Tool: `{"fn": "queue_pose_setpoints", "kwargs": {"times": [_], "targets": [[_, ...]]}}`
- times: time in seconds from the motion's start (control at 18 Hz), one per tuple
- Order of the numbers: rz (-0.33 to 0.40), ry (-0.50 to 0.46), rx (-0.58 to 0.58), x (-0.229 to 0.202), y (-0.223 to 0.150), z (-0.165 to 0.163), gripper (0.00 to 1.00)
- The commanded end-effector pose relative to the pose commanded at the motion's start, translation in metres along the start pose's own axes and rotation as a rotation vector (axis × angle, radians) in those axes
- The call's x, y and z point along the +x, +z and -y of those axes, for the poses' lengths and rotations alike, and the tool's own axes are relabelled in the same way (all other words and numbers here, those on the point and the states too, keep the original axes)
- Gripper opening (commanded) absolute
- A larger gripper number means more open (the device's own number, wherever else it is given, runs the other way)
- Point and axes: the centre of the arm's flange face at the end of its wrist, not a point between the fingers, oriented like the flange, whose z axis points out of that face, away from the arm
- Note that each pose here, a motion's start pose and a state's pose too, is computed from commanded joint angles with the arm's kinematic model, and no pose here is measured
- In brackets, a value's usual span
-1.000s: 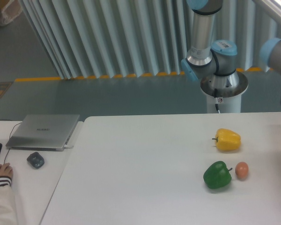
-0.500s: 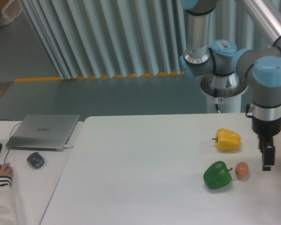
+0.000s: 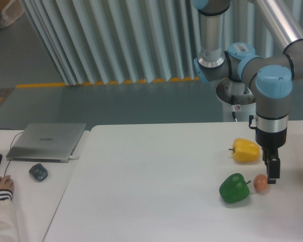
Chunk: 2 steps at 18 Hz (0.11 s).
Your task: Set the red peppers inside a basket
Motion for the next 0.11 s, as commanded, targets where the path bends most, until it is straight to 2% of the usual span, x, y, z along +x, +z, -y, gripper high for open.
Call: {"fn": "queue_pose_setpoints", "kwargs": {"times": [0.11], "targets": [[-0.013,-0.001,0.003,0.0017,0.0005,0.0004,1.0]]}}
